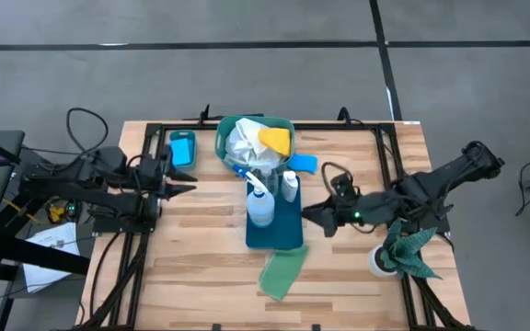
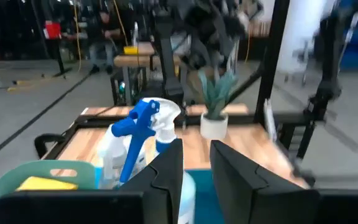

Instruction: Pick & Place Kitchen Items

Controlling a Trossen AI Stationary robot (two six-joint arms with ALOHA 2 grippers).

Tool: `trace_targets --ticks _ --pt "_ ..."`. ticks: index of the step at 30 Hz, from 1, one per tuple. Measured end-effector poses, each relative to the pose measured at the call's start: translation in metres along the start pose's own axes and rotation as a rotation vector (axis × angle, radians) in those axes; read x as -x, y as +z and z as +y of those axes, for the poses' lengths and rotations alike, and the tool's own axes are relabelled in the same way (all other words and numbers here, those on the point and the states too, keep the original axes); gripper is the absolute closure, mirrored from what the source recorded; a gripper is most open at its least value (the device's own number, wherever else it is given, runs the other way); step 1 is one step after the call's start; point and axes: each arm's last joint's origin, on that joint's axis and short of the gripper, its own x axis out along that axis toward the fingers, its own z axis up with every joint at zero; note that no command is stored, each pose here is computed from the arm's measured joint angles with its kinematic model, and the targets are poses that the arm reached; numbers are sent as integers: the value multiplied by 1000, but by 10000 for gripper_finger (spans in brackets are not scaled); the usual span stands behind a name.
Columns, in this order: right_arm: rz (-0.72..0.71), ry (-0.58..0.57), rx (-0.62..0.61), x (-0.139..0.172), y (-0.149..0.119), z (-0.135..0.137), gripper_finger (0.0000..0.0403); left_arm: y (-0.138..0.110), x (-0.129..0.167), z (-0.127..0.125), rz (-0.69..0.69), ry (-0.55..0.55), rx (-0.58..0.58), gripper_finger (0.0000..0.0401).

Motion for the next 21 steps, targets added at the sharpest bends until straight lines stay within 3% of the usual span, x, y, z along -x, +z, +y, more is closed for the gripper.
trace_targets --ticks 8,21 --pt "47 -17 -81 -24 -32 6 271 -54 7 0 -37 -16 76 325" --pt "152 -50 -361 -47 -85 10 271 -87 34 0 -181 -62 76 325"
